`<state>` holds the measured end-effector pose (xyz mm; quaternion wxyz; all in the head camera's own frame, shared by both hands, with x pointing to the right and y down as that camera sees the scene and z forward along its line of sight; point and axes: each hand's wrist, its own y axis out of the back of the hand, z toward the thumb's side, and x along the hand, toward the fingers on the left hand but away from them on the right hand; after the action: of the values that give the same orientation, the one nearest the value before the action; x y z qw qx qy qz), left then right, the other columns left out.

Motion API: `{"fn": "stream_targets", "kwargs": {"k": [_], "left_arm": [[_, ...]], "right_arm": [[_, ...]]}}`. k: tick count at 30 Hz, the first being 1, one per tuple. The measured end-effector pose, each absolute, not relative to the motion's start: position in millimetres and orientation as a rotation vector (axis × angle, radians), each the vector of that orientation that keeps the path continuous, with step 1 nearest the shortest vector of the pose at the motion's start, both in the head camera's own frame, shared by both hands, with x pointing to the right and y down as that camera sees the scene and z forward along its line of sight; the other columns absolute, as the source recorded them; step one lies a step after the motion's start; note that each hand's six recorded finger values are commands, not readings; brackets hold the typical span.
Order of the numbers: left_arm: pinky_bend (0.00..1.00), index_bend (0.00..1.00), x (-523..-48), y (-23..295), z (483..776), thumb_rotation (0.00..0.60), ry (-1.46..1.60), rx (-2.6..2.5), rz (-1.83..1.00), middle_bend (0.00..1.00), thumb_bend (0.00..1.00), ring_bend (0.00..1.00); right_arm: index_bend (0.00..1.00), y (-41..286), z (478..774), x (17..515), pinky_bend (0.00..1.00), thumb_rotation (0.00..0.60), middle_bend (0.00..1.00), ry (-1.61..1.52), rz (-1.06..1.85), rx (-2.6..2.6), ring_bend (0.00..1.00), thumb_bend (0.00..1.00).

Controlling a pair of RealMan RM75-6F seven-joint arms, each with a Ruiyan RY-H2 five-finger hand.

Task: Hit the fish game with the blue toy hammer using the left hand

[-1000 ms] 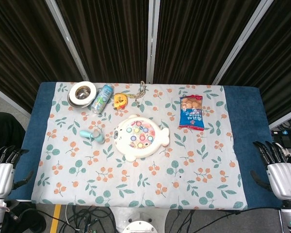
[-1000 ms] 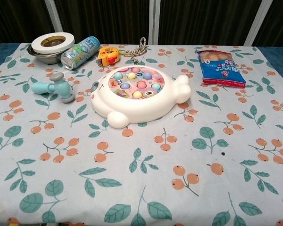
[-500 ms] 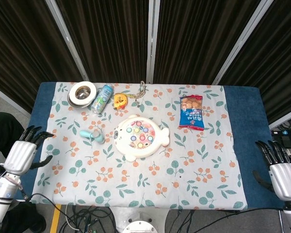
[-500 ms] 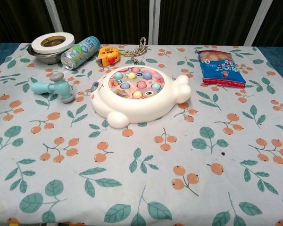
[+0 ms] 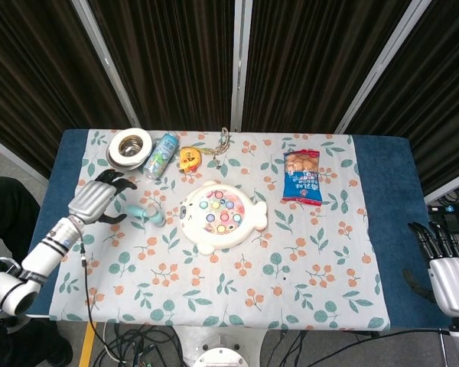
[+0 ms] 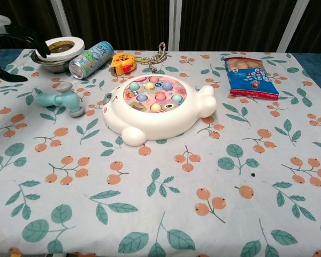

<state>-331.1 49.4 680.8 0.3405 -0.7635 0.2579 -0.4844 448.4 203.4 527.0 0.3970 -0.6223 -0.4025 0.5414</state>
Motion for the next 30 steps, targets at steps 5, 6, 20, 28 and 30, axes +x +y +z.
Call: {"fn": "stream_targets", "kwargs": {"k": [5,6,20,28,30], "left_arm": [[0.08,0.3,-317,45,707,0.6,0.647,-2.053,-1.308,0.25,0.24,0.09],[0.08,0.31,-314,46,709,0.6,0.64,-2.063,-1.31,0.25,0.24,0.09],[0.12,0.34,-297,62,732,0.6,0.61,-2.091,-1.323,0.28,0.27,0.12],[0.24,0.37,-290,65,739,0.6,0.587,-2.059,-1.326,0.36,0.28,0.2],[0.24,0.37,-290,65,740,0.6,0.591,-2.055,-1.331,0.36,0.28,0.2]], "right_arm": [[0.0,200,531,448,0.0,0.6,0.12,-1.011,1.38,-1.588,0.0,0.23],[0.0,200,531,447,0.0,0.6,0.12,-1.01,1.381,-1.589,0.0,0.23],[0.0,199,536,452,0.0,0.6,0.12,-1.012,1.396,-1.604,0.0,0.23],[0.0,199,538,455,0.0,0.6,0.13,-1.016,1.404,-1.607,0.0,0.23],[0.0,200,538,455,0.0,0.6,0.13,-1.016,1.405,-1.608,0.0,0.23]]}}
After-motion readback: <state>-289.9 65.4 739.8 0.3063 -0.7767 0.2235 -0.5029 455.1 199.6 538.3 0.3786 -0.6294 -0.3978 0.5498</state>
